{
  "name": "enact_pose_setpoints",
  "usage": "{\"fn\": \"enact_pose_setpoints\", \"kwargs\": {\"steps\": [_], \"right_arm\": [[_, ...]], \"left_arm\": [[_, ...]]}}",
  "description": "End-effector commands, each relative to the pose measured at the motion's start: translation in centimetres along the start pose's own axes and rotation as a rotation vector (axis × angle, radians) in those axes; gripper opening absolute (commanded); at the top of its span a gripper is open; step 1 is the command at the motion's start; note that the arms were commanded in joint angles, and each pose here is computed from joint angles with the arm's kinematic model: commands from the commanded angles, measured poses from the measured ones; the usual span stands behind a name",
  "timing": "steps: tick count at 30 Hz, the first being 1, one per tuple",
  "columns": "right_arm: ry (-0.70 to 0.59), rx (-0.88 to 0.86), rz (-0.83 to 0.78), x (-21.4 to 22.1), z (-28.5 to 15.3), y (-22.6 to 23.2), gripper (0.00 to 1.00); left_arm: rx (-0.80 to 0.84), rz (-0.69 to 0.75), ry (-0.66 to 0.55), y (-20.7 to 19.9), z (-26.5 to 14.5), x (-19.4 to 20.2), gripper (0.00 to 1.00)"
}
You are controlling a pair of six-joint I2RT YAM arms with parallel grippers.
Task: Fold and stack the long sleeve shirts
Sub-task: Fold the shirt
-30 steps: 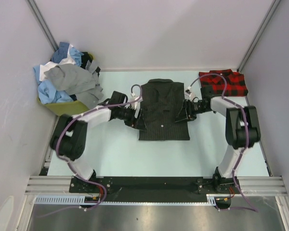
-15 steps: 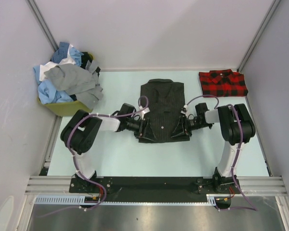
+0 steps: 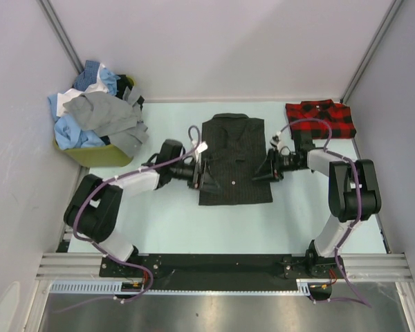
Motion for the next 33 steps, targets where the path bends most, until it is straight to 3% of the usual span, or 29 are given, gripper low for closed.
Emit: {"fn": "enact_pose_setpoints", "kwargs": {"steps": [1,5,9,13,16,18,21,24,25,27,28,30,33], "right_arm": [[-0.067,-0.078,-0.058,-4.8,2.3,1.5,0.39],[-0.138,-0.115,-0.043,-8.8,5.1,-0.5,0.38],[-0.176,-0.082,0.015,-11.5,6.4,-5.2,0.37],[-0.191,-0.047,0.131,-11.2,6.2,-9.2,0.37],[-0.170,-0.036,0.131,-10.2,5.7,-9.2,0.37],[-0.156,-0.043,0.022,-10.4,4.8,-7.2,0.37],[-0.114,-0.024,-0.017,-10.1,2.6,-3.6,0.37],[-0.103,-0.003,-0.212,-10.1,0.8,-0.7,0.37],[-0.099,-0.001,-0.237,-10.0,0.8,-0.1,0.37],[-0.087,-0.014,-0.290,-9.8,1.5,1.3,0.36],[-0.078,-0.017,-0.314,-9.9,2.0,1.6,0.36],[-0.031,-0.030,-0.318,-9.6,3.9,1.5,0.35],[0.010,-0.036,-0.333,-9.8,6.1,0.6,0.33]], "left_arm": [[0.069,0.085,-0.058,-1.4,2.2,-5.0,0.82],[0.049,0.000,-0.121,1.0,4.5,-9.5,0.82],[-0.043,-0.110,-0.177,5.7,4.9,-11.2,0.82],[-0.142,-0.225,-0.224,9.7,3.8,-11.1,0.81],[-0.128,-0.223,-0.217,9.5,2.8,-10.5,0.81],[-0.105,-0.167,-0.207,8.4,2.2,-10.1,0.80],[-0.115,0.000,-0.229,5.4,0.2,-10.1,0.81],[-0.232,0.298,-0.239,1.3,-2.4,-9.7,0.81],[-0.286,0.443,-0.150,0.8,-1.8,-8.1,0.80],[-0.482,0.656,-0.132,-0.5,-2.0,-7.0,0.79],[-0.516,0.834,-0.038,-1.0,-0.2,-4.7,0.79],[-0.590,1.058,-0.044,-2.9,1.5,-2.9,0.78],[-0.652,1.326,0.025,-2.5,3.9,0.2,0.77]]}}
Point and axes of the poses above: each gripper's point midway between its finger pads, its own z axis out along the fingers, its own y axis along the line the jaws close on, x = y × z, the point moved 9 cm from there along -z, back along the fingers, and after that the axes turned 5 degrees about -z, right-handed, at the moved point
